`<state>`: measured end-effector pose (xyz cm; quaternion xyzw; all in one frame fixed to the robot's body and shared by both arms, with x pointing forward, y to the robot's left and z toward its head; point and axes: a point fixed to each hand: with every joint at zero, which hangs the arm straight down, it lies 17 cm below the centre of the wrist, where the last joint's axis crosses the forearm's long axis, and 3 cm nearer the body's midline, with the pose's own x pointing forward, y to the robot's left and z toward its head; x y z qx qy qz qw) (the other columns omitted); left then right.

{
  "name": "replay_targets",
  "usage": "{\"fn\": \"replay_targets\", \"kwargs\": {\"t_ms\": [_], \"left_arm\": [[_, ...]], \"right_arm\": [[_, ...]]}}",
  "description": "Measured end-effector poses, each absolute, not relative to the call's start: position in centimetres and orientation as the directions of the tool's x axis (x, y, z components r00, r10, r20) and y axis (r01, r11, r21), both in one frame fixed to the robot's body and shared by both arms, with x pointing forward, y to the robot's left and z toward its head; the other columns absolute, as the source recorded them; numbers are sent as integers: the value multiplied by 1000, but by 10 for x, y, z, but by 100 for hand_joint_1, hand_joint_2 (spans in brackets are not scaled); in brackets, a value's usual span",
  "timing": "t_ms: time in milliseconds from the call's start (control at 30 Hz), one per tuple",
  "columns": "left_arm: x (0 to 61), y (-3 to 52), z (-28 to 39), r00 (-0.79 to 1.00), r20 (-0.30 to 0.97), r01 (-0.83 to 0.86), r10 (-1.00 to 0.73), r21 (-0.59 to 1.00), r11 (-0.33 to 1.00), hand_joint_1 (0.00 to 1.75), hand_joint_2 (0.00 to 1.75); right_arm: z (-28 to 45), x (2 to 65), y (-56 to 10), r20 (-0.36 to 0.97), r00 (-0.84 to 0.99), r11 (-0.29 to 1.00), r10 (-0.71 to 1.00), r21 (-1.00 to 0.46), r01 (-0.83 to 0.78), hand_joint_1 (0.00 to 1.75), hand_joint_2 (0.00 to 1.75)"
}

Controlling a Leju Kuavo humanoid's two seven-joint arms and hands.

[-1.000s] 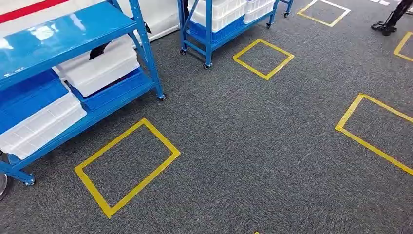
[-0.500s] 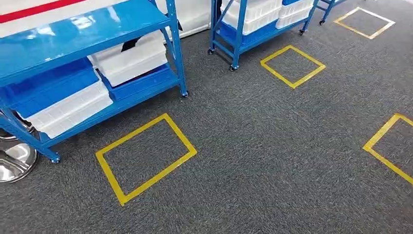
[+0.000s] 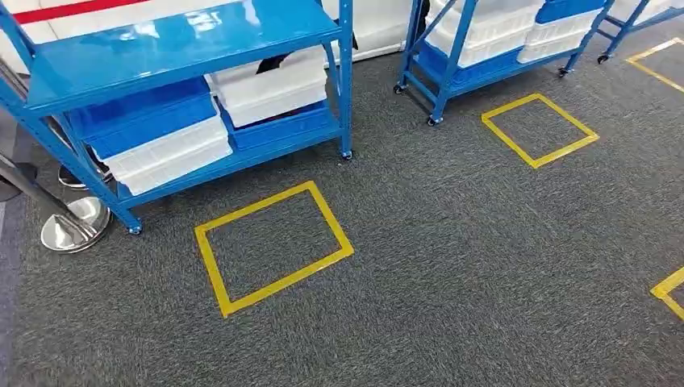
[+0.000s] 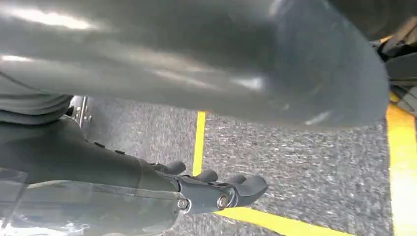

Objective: Take the parts from the cabinet and place them on the table.

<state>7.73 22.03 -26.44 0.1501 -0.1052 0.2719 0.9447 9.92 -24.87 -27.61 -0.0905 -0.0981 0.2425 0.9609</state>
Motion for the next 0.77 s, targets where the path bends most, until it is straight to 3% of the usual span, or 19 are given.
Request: {"fn": "replay_targets", "kwargs": {"t_ms": [433,767], "left_arm": [[99,213,-265,843,345,-465,412,83,882,0,0],[105,244,-267,842,383,-433,380,60,899,0,0]], "right_arm": [[-280,78,-264,124,950,943,286,-212,-256,0,0],[-281,72,-266,120,969,961,217,-200,-191,0,0]]}}
